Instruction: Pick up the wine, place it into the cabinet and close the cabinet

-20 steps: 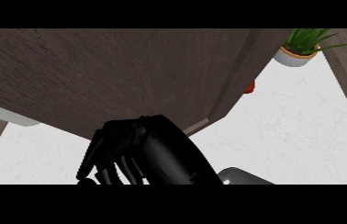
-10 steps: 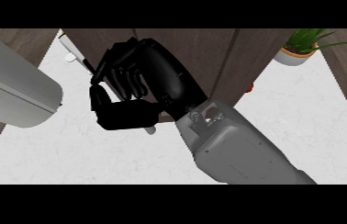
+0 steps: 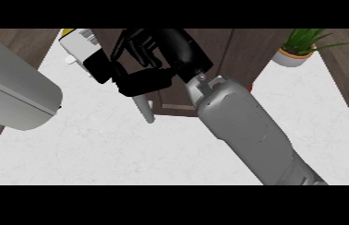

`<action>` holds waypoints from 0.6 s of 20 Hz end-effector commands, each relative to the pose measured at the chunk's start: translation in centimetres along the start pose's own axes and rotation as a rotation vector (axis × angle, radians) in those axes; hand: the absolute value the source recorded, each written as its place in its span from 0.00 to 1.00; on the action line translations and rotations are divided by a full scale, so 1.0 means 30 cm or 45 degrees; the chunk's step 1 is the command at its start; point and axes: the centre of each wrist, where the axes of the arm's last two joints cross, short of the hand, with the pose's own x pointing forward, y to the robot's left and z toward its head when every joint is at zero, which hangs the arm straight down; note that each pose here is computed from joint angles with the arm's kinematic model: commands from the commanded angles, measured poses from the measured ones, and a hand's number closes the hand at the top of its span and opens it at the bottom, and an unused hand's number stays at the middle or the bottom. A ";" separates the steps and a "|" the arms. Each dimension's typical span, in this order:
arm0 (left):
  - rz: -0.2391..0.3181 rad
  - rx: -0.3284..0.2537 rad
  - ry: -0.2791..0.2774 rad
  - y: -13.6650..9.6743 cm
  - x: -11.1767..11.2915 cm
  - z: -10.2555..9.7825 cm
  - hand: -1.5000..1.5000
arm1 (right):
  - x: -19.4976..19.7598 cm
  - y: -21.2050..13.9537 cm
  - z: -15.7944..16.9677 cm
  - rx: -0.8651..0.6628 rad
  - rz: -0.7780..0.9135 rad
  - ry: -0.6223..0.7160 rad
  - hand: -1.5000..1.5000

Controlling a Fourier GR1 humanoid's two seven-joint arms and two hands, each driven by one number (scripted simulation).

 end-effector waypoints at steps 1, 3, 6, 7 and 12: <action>0.009 -0.009 0.003 -0.072 -0.002 -0.049 0.00 | -0.074 -0.173 -0.023 -0.136 0.056 0.081 1.00; -0.014 0.010 0.000 -0.066 -0.032 -0.053 0.00 | -0.091 -0.209 -0.011 -0.163 0.061 0.083 1.00; -0.032 0.003 -0.016 -0.048 -0.038 -0.074 0.00 | -0.124 -0.244 -0.027 -0.187 0.124 0.078 1.00; 0.001 -0.001 -0.010 -0.074 -0.049 -0.059 0.00 | -0.159 -0.230 -0.009 -0.175 0.108 0.102 1.00; 0.018 0.038 -0.005 -0.105 -0.104 -0.078 0.00 | -0.182 -0.265 -0.005 -0.162 0.115 0.078 1.00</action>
